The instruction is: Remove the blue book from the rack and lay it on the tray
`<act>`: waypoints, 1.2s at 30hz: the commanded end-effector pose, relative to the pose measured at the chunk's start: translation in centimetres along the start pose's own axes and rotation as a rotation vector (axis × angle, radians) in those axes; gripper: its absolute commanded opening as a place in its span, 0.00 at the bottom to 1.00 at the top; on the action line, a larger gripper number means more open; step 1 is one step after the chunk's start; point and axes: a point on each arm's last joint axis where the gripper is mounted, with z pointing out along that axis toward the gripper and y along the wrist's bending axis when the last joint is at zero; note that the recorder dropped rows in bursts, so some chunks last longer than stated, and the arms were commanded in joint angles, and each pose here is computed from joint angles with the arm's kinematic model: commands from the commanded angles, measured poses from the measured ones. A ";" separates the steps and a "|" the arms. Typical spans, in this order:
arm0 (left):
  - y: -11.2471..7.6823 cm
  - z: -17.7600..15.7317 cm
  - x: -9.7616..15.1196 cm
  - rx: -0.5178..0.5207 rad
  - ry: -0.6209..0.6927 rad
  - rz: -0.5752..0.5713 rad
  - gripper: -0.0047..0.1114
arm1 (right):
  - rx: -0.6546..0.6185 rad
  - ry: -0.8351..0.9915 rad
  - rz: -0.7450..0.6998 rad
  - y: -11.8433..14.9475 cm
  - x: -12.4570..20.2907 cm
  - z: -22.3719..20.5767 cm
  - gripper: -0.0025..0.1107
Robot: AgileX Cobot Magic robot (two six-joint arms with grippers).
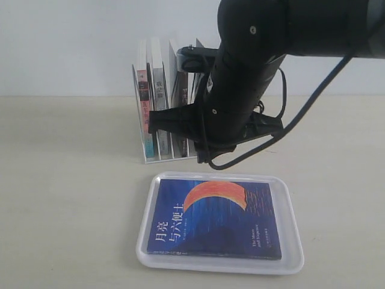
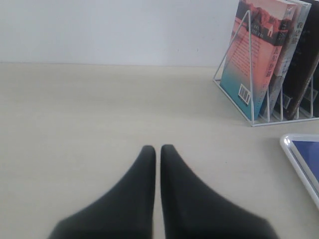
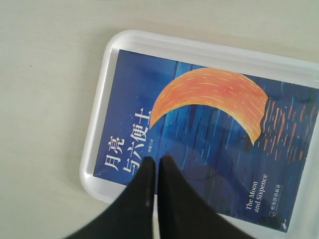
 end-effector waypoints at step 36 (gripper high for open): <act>0.0 0.0 -0.1 0.000 -0.009 -0.004 0.08 | -0.016 -0.647 -0.506 -8.1 8.3 -12.0 0.03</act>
